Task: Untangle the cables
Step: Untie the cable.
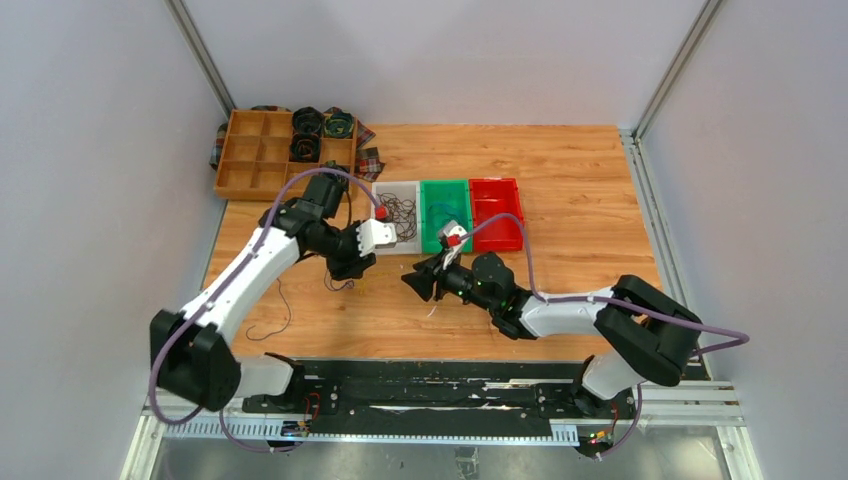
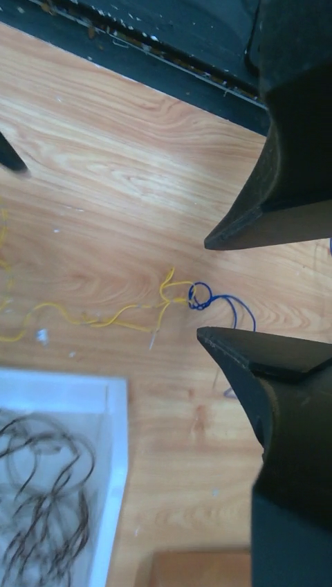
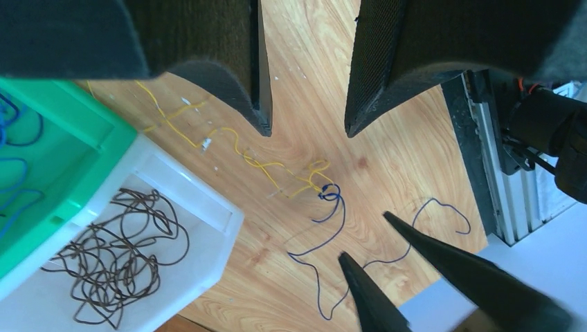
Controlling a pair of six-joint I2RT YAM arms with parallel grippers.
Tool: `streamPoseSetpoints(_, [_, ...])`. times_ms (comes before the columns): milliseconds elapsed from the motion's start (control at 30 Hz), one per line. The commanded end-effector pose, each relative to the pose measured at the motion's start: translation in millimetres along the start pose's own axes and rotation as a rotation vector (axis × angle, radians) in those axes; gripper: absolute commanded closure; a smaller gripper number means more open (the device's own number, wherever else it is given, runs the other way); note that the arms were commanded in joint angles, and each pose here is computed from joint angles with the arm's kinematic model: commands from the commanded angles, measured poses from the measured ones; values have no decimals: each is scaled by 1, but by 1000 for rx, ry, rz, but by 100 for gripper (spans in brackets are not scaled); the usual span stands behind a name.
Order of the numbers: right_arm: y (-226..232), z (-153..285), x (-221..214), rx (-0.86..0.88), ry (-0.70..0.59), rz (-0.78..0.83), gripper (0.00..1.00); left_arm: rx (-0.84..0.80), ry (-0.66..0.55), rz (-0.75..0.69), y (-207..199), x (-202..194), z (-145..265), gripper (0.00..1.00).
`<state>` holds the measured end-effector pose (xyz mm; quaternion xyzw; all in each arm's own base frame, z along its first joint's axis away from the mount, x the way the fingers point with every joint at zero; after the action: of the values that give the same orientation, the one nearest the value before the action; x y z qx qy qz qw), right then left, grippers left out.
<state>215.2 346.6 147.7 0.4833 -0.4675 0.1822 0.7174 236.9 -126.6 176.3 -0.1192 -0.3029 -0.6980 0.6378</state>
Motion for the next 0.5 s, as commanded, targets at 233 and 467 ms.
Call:
streamPoseSetpoints(233, [-12, 38, -1, -99, -54, 62, 56, -130, 250, 60, 10, -72, -61, 49])
streamPoseSetpoints(467, [-16, 51, 1, -130, -82, 60, 56, -152, 253, 108, 9, -82, -82, 58])
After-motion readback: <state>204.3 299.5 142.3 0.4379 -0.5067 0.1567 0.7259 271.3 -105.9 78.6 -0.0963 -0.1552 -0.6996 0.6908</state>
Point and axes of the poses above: each gripper's point midway between its finger pads, its own z axis back along the fingers, its own y axis along the line the jaws close on, x = y × z, the point moved 3 cm from there along z, back along the fingers, and after that the axes turned 15 degrees about -z, right-handed, at the moved point
